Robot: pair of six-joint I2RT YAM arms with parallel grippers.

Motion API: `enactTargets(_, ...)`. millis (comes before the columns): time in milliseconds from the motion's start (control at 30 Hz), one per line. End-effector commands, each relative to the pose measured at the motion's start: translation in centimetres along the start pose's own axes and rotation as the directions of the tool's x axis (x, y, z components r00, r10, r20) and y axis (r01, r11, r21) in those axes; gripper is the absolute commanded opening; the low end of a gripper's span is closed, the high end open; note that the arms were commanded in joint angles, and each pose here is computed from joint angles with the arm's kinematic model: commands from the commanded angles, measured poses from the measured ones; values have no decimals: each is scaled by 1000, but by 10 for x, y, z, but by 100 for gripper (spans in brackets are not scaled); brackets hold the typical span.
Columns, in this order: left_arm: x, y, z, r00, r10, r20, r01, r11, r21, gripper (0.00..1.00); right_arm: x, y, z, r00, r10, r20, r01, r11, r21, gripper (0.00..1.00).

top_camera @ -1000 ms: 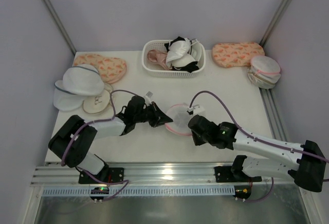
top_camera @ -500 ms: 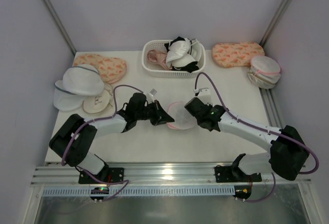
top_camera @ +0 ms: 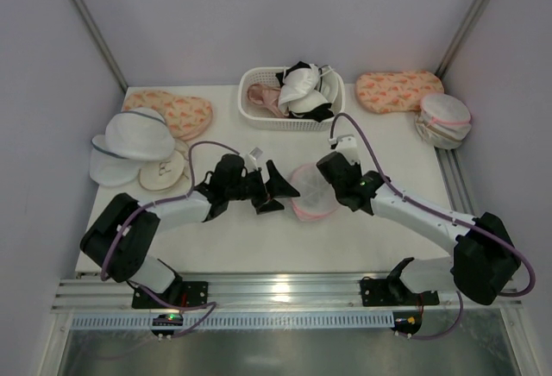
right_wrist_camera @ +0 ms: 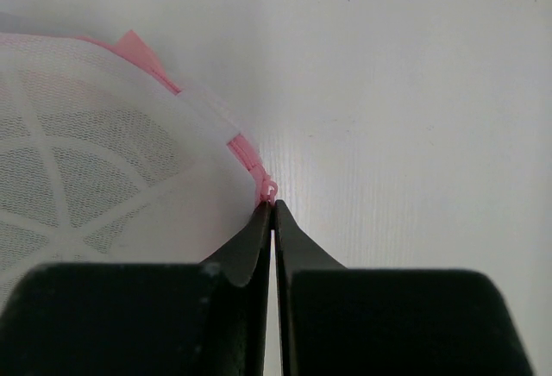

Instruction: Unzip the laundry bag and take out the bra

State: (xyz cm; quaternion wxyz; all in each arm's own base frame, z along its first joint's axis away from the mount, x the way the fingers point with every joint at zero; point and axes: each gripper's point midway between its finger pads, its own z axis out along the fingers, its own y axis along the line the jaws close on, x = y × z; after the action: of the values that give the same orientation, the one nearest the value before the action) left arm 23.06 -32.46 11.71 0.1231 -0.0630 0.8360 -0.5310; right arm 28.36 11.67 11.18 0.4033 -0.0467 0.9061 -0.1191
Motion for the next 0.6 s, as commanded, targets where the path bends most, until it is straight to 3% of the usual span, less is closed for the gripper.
enactTargets(0,-2,-8,-10,999,26,38,-27,999,17,98,-18,-7,-2,998,34,48,-35,999,20,4)
enactTargets(67,-3,-5,-13,998,27,55,-28,1000,3,97,-20,-12,-1,997,59,44,-61,997,46,4)
enactTargets(100,-2,-2,-13,998,27,57,-27,1000,-7,97,-18,-17,0,998,63,26,-65,996,64,13)
enactTargets(133,-2,1,-13,998,27,63,-26,999,-20,97,-17,-21,1,997,70,13,-71,994,82,31)
enactTargets(167,-4,7,-14,997,22,77,-18,999,-46,96,-20,-24,2,996,92,9,-92,989,116,65)
enactTargets(233,-7,16,-15,994,36,104,-27,996,-86,94,-13,-36,1,997,71,-35,-63,980,188,82)
enactTargets(367,-24,34,-25,974,104,202,-59,975,-214,89,-18,-56,-10,993,119,6,-116,951,285,88)
enactTargets(567,-44,53,-36,942,185,280,-84,938,-336,61,-48,-24,-43,963,221,151,-209,973,-94,88)
